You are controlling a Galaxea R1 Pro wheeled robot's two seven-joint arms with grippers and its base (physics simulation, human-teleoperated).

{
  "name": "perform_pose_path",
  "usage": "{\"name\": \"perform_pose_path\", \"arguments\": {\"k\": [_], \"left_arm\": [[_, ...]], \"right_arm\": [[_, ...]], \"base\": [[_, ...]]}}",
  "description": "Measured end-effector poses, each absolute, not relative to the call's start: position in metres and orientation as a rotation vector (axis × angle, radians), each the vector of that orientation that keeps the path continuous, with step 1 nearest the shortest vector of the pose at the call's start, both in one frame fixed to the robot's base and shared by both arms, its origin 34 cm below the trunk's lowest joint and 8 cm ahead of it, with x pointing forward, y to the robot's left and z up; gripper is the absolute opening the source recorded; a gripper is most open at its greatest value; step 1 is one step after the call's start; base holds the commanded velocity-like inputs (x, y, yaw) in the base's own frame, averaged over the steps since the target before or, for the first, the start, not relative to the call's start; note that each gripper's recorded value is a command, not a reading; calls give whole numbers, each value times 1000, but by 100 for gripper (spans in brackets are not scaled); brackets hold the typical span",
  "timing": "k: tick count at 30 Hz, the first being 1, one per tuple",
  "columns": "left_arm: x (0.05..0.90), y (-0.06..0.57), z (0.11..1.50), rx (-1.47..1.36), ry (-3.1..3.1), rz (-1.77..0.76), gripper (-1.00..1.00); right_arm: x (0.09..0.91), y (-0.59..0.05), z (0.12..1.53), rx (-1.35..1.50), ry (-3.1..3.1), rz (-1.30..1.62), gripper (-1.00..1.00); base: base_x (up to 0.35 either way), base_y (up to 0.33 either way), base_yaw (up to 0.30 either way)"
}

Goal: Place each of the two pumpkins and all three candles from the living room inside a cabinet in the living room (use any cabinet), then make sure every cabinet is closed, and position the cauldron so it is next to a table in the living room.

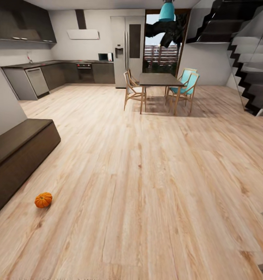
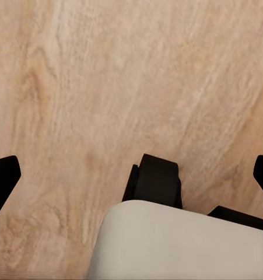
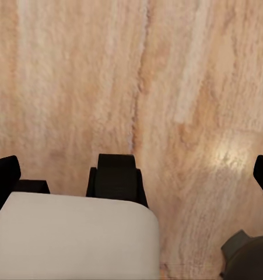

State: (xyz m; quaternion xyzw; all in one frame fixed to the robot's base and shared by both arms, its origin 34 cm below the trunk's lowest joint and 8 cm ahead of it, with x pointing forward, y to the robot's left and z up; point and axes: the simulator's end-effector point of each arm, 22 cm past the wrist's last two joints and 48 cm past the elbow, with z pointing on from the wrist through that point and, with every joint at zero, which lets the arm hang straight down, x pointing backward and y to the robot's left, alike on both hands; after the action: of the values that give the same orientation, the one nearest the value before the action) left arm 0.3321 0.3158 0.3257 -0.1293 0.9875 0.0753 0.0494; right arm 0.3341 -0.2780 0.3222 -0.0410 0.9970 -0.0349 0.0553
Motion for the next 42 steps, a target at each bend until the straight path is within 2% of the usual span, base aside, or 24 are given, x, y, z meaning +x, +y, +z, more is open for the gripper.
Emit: {"name": "perform_pose_path", "arguments": {"k": [10, 42], "left_arm": [[329, 314, 324, -389, 3018, 229, 100], [327, 315, 323, -374, 3023, 230, 100]], "right_arm": [[330, -279, 320, -121, 3038, -108, 100], [327, -278, 319, -109, 3042, -103, 100]], "base": [[42, 0, 232], [325, 0, 7]]}}
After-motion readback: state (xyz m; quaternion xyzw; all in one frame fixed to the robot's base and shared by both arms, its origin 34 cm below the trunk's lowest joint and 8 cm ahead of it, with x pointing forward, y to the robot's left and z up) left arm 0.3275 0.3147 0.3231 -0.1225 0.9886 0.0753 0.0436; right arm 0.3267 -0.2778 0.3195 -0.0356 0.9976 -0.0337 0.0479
